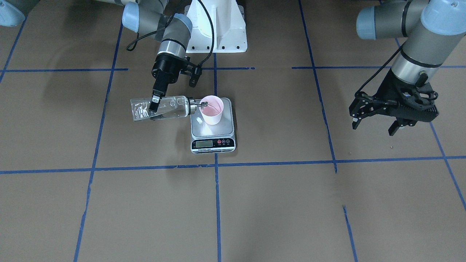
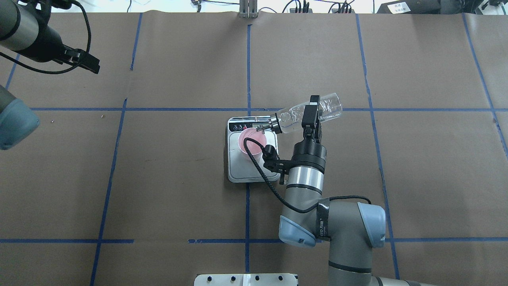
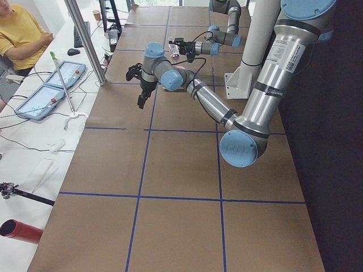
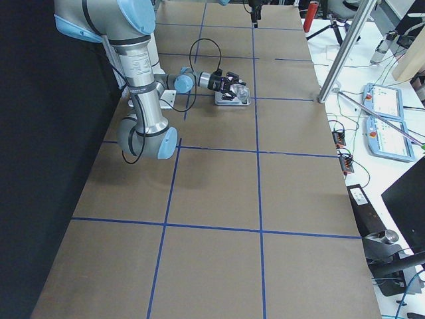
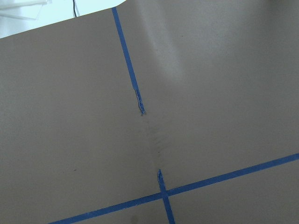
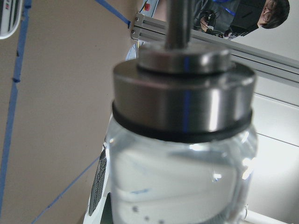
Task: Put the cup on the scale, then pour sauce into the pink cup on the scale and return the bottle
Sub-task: 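Tilt the dispenser spout over the pink cup with the right gripper, then turn the dispenser upright and carry it back with the right gripper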
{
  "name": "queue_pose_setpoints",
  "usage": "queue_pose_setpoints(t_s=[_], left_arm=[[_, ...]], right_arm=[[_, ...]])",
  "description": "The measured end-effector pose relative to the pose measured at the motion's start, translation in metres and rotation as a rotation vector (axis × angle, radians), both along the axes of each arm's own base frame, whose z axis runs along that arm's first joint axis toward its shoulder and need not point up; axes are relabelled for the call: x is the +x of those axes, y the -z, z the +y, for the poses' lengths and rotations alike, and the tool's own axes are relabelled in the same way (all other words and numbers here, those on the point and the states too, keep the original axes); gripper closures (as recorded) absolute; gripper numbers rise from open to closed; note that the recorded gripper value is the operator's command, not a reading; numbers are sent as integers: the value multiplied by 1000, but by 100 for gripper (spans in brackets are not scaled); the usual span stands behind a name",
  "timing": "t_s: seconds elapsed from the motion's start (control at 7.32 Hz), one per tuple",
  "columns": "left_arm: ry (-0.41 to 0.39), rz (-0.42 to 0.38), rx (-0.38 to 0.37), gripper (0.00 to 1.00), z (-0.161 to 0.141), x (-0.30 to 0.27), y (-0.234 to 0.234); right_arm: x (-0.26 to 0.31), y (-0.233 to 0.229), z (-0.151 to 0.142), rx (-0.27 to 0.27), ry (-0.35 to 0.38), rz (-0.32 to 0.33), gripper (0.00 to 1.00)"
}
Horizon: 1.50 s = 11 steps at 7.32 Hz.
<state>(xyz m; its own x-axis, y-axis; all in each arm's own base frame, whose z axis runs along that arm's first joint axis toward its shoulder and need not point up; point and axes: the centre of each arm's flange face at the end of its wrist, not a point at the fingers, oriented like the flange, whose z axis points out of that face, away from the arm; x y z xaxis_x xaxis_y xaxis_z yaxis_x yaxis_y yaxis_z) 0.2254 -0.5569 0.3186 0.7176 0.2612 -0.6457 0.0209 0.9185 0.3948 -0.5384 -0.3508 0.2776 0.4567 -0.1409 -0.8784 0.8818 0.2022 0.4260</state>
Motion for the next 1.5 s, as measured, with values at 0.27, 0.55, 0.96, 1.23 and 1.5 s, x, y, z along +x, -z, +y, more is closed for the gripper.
queue_pose_setpoints(t_s=[0.27, 0.55, 0.96, 1.23, 1.5], left_arm=[[0, 0, 0, 2, 0, 0, 0], [0, 0, 0, 2, 0, 0, 0], [1, 2, 2, 1, 0, 0, 2], [2, 5, 4, 1, 0, 0, 4], [3, 6, 5, 1, 1, 0, 5]], right_arm=[[9, 10, 1, 3, 0, -25, 100], [19, 7, 3, -1, 1, -46, 100], [25, -2, 12, -13, -20, -241, 100], [20, -4, 20, -33, -61, -513, 100], [11, -7, 34, -76, -120, -937, 100]])
